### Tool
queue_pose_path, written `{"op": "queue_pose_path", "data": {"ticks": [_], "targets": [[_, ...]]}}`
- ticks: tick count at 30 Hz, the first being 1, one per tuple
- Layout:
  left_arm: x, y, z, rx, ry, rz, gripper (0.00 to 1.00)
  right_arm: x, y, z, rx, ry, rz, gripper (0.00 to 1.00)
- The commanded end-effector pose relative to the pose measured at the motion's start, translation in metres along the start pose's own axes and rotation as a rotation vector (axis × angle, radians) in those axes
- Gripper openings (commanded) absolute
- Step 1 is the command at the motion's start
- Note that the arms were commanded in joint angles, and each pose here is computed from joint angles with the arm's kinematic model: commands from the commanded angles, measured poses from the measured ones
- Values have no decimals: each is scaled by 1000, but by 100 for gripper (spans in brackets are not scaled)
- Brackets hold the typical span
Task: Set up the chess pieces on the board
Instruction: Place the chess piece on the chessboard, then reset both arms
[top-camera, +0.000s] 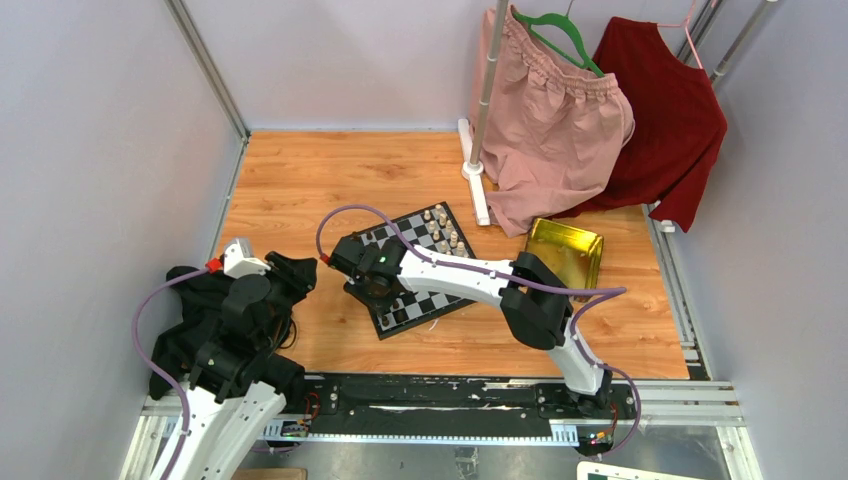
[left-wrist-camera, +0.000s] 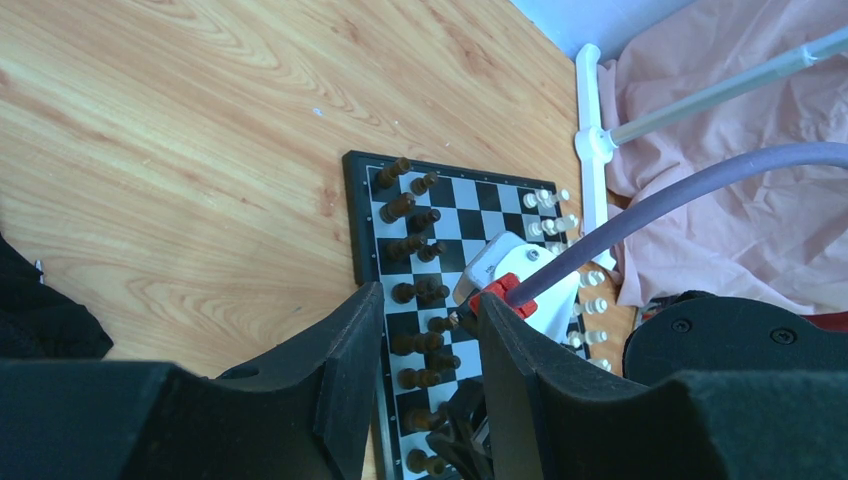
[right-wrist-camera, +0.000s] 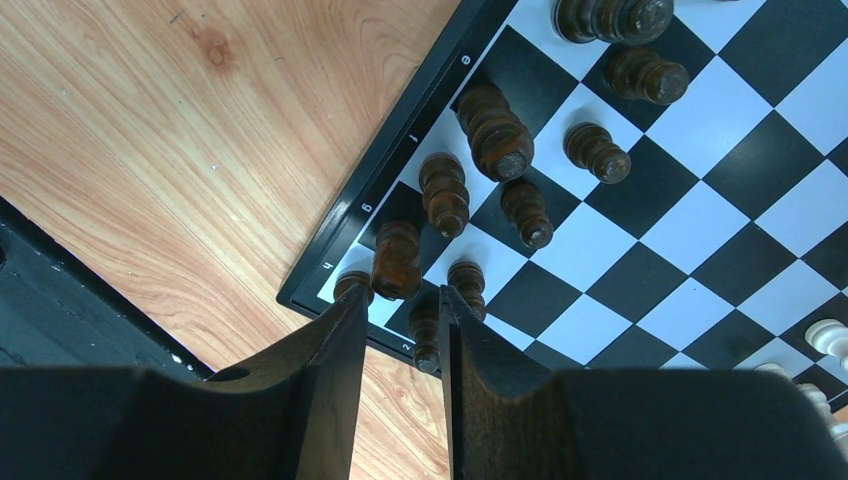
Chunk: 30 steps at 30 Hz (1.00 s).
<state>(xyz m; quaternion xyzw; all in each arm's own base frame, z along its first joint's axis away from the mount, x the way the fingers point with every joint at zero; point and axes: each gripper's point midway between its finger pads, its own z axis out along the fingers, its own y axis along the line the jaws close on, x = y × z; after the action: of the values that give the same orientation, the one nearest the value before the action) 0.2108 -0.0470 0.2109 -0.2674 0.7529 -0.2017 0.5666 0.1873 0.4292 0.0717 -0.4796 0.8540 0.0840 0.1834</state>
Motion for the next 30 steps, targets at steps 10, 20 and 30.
{"op": "queue_pose_path", "data": {"ticks": [10,20,30], "targets": [[-24,3,-11,-30,-65,64,46,-34,-16,-68,40,-210,1,38],[-52,-4,-13,-51,-132,190,75,-1,-165,-226,445,-675,294,50],[-49,13,23,-152,-201,268,100,131,-277,-260,862,-714,611,92]]}}
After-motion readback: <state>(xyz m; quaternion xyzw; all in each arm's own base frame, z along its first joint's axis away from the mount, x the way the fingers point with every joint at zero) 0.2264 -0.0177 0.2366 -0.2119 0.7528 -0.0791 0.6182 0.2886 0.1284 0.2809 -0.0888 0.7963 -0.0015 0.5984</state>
